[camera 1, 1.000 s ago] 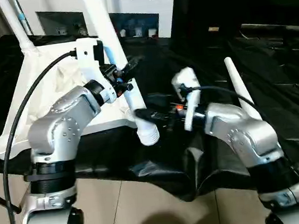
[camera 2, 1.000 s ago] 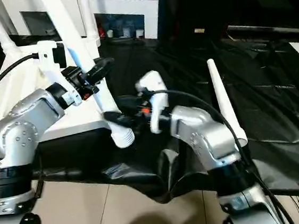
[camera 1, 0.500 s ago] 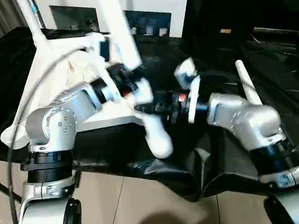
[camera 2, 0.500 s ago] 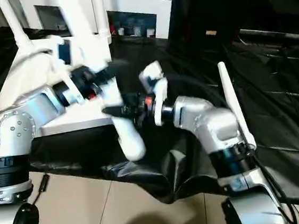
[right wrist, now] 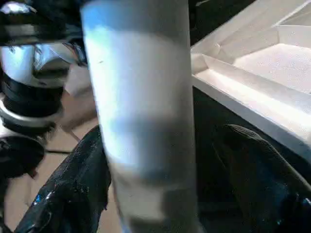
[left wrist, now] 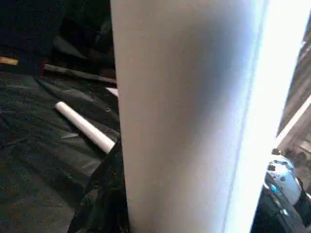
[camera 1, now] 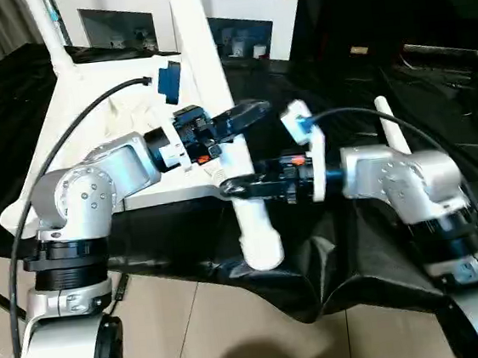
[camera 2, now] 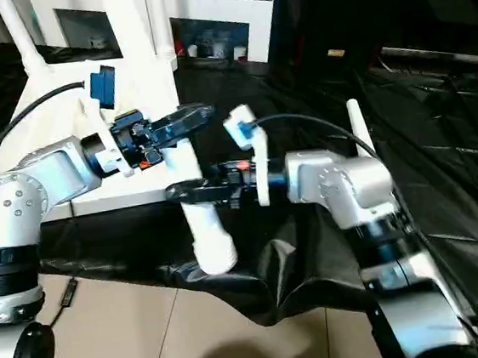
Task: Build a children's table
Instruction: Pick table leg
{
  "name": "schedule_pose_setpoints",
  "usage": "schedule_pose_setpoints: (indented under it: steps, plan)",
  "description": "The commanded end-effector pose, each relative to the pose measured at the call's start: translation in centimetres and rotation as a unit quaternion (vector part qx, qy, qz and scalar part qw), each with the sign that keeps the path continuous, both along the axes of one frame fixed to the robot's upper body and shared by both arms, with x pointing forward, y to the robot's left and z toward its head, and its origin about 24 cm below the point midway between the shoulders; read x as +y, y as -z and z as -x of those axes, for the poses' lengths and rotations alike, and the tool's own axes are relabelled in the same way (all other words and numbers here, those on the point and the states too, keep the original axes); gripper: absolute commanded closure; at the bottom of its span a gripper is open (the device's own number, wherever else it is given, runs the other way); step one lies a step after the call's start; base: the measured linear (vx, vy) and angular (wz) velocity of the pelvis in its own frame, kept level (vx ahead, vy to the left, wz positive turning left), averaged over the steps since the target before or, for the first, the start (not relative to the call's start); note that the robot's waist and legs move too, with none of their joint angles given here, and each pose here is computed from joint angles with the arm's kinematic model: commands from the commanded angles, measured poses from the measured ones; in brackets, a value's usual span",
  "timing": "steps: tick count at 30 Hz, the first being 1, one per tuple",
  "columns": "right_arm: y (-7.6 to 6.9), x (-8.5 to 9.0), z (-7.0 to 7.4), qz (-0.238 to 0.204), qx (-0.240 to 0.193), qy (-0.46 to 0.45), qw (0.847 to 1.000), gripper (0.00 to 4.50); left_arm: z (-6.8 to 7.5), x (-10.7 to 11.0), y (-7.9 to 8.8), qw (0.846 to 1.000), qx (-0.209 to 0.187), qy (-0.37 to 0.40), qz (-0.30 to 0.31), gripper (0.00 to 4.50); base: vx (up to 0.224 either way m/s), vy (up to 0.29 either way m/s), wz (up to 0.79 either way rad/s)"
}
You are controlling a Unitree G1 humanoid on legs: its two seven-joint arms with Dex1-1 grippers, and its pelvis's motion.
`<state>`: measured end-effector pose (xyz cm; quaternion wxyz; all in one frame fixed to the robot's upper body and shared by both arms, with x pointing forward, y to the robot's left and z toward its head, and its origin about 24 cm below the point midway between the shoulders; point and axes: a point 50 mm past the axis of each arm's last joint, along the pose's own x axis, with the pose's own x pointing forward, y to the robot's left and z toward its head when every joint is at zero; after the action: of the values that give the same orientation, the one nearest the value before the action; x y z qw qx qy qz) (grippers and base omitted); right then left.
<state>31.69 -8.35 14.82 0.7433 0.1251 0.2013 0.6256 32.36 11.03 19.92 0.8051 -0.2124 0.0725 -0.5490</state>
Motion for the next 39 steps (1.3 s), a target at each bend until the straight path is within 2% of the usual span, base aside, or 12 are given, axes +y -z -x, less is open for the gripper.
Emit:
schedule_pose_setpoints:
  steps: [1, 9, 15, 19, 24, 28, 34, 39]
  plan:
    - [0.2, -0.3, 0.0, 0.024, -0.013, -0.002, 1.0, 1.01, 0.0, -0.5, -1.0, 1.0, -0.021, 0.021, -0.007, 2.82, 0.0, 0.0, 0.0]
    - [0.9, 0.1, 0.5, 0.03, -0.001, -0.029, 0.999, 1.01, 1.3, -0.4, -0.8, 0.994, -0.055, 0.086, -0.037, 2.82, 0.0, 0.0, 0.0]
    - [1.1, 0.1, 0.6, 0.028, 0.004, -0.049, 0.998, 1.01, 1.2, -0.3, -0.8, 0.991, -0.07, 0.101, -0.057, 2.82, 0.0, 0.0, 0.0]
    - [1.8, 0.4, 1.3, 0.03, -0.003, -0.074, 0.997, 1.01, 1.1, -0.4, -1.5, 0.991, -0.077, 0.102, -0.035, 2.82, 0.0, 0.0, 0.0]
    - [1.8, 0.6, 1.5, 0.012, -0.016, -0.079, 0.997, 1.01, 1.0, -0.4, -1.6, 0.992, -0.074, 0.099, -0.019, 2.82, 0.0, 0.0, 0.0]
    - [1.5, 0.0, 1.8, -0.035, -0.017, -0.079, 0.996, 1.01, 0.8, 0.0, -1.5, 0.994, -0.069, 0.089, -0.006, 2.82, 0.0, 0.0, 0.0]
    - [1.7, -0.3, 2.0, -0.038, -0.017, -0.082, 0.996, 1.01, 0.9, 0.2, -1.6, 0.993, -0.066, 0.093, 0.002, 2.82, 0.0, 0.0, 0.0]
    - [2.1, -0.1, 2.4, -0.016, -0.047, -0.105, 0.993, 1.01, 0.9, 0.1, -1.4, 0.993, -0.052, 0.106, 0.006, 2.82, 0.0, 0.0, 0.0]
